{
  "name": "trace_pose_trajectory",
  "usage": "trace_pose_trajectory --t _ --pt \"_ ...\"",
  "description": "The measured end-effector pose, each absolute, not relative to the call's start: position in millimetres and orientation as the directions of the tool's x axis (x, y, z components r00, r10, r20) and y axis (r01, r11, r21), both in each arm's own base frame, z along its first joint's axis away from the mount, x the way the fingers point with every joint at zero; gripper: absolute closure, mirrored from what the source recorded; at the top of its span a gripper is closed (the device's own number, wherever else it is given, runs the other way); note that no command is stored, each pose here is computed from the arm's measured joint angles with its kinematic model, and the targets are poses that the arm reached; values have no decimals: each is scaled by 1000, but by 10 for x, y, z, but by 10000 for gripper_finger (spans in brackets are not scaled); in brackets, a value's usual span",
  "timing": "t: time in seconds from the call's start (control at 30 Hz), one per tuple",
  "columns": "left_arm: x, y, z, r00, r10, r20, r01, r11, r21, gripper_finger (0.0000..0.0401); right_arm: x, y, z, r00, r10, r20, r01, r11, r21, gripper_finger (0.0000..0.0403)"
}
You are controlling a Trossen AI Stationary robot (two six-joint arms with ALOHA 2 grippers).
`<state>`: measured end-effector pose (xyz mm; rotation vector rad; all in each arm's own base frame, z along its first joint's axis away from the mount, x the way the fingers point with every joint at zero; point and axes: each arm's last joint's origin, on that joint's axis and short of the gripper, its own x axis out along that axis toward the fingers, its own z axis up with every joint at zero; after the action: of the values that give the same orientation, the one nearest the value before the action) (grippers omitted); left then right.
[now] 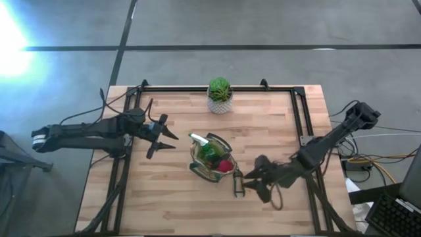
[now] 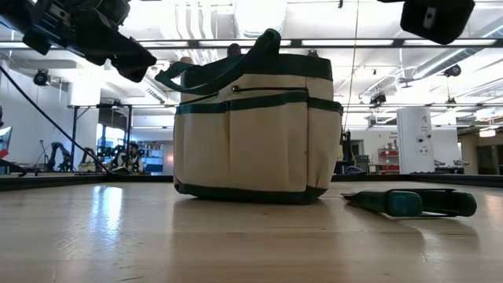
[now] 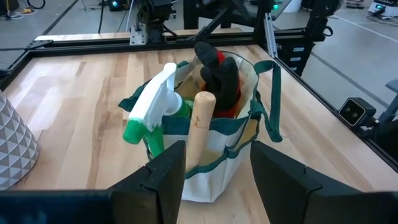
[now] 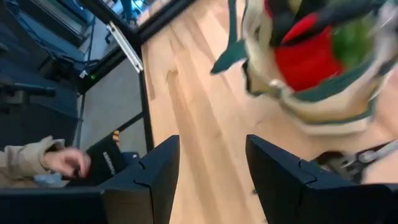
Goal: Pick & Place Garden tools in Gardening bag
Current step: Put the green shear scissors into the white gardening bag
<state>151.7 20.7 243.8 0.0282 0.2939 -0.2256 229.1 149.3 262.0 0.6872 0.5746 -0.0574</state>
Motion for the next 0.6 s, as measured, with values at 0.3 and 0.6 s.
trace_pose_trajectory --t 0.3,0.6 --pt "1528 209 2428 930 -217 -297 225 974 -8 218 2679 1805 2557 711 111 -695 438 703 560 227" --pt "1535 211 2422 929 -217 -301 224 974 -10 217 2865 1911 2548 425 -43 -904 803 478 355 227"
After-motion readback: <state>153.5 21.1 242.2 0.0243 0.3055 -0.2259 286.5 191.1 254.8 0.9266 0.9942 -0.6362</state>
